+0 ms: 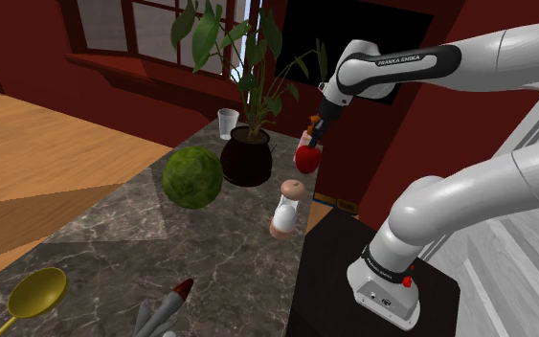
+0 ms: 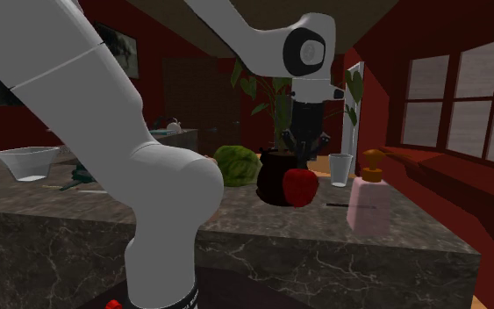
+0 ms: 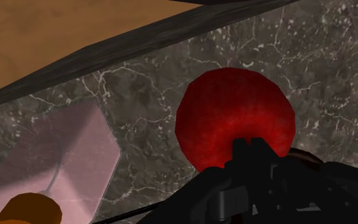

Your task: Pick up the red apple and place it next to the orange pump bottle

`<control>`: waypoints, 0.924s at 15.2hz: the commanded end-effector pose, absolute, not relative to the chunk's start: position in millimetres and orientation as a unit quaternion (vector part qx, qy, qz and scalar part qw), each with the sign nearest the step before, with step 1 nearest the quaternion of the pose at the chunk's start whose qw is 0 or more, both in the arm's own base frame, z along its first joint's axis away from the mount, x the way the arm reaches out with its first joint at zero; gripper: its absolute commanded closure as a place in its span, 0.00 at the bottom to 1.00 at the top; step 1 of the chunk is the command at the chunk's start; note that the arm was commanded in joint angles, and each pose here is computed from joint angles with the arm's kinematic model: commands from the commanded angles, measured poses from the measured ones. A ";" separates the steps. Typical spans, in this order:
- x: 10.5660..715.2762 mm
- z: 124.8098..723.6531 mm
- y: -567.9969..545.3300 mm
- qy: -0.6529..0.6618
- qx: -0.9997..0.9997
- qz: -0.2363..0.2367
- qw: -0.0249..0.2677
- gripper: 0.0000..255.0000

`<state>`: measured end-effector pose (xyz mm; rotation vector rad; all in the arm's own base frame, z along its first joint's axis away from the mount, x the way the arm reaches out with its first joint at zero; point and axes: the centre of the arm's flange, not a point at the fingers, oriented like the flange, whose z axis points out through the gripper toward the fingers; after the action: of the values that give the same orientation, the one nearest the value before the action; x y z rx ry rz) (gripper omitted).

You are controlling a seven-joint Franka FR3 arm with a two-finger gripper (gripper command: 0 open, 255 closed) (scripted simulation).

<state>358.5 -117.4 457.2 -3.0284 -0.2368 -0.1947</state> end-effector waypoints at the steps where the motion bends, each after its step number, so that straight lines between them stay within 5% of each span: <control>1: 358.2 445.8 -116.2 -0.078 -0.994 -0.064 0.049 1.00; 14: 358.2 402.4 -116.2 -0.078 -0.994 -0.064 0.049 1.00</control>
<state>358.0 -116.1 402.6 -3.0283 -0.2367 -0.1952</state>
